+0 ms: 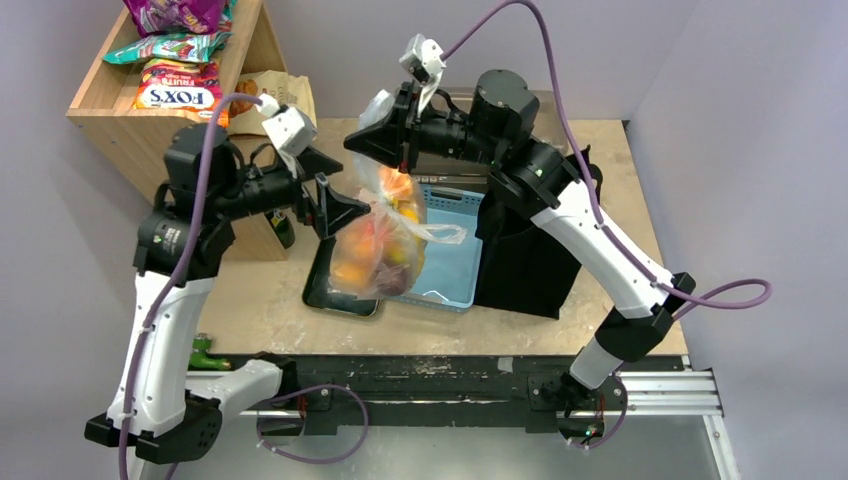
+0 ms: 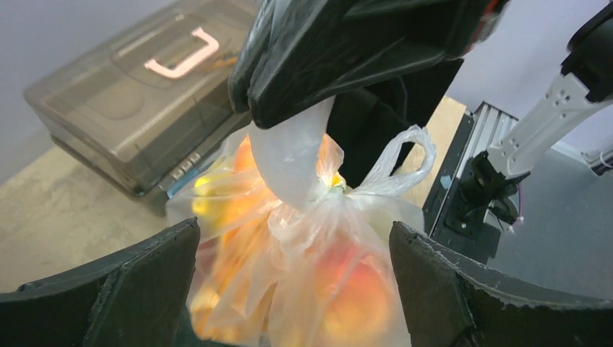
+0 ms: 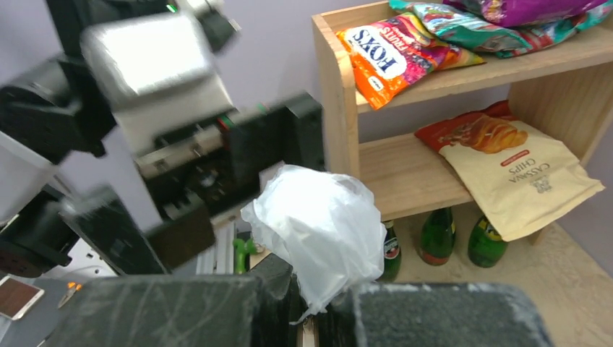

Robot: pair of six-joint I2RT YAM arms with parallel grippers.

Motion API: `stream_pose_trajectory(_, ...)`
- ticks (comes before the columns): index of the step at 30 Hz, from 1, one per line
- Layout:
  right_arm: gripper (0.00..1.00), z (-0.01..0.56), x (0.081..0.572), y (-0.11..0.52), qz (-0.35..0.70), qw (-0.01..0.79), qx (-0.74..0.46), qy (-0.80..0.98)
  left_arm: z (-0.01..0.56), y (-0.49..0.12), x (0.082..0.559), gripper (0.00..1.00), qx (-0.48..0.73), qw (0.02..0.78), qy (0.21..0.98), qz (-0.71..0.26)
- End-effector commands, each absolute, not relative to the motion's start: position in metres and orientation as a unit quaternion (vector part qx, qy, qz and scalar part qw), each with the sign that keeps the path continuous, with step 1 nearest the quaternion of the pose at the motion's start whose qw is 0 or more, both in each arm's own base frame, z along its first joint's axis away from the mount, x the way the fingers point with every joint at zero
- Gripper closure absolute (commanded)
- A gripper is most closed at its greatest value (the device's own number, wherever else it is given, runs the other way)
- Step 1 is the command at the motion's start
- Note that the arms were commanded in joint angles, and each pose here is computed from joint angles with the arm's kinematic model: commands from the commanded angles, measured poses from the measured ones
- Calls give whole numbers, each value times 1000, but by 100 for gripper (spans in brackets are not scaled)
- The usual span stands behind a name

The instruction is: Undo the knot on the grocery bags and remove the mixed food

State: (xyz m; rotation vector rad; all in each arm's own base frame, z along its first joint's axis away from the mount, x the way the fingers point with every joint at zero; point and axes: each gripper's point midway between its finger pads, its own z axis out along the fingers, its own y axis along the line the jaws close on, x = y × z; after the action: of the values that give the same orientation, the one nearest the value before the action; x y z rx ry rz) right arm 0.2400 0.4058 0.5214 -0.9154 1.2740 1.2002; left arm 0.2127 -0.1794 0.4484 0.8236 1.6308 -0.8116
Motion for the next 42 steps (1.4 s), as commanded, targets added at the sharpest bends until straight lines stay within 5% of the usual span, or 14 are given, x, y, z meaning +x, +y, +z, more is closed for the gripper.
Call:
stream_pose_trajectory(1, 100, 589, 209, 385, 523, 619, -368, 456, 441, -191, 219, 0, 354, 580, 643, -352)
stream_pose_trajectory(10, 100, 582, 194, 398, 531, 604, -372, 464, 398, -189, 233, 12, 332, 582, 660, -339)
stream_pose_trajectory(14, 100, 573, 189, 406, 536, 594, -374, 469, 399, -193, 236, 44, 331, 582, 657, -348)
stream_pose_trajectory(20, 100, 577, 193, 408, 536, 598, -368, 468, 407, -201, 230, 75, 343, 591, 632, -365)
stream_pose_trajectory(22, 100, 579, 194, 408, 534, 600, -369, 468, 405, -203, 231, 98, 345, 587, 632, -369)
stream_pose_trajectory(28, 100, 568, 197, 401, 510, 604, -372, 486, 419, -199, 222, 100, 336, 604, 622, -368)
stream_pose_trajectory(36, 36, 530, 235, 346, 443, 610, -319, 575, 430, -192, 209, 100, 301, 606, 628, -385)
stream_pose_trajectory(39, 25, 517, 242, 321, 418, 609, -307, 600, 433, -193, 208, 100, 292, 605, 629, -390)
stream_pose_trajectory(42, 24, 493, 251, 291, 360, 601, -305, 645, 432, -191, 204, 100, 290, 602, 632, -392)
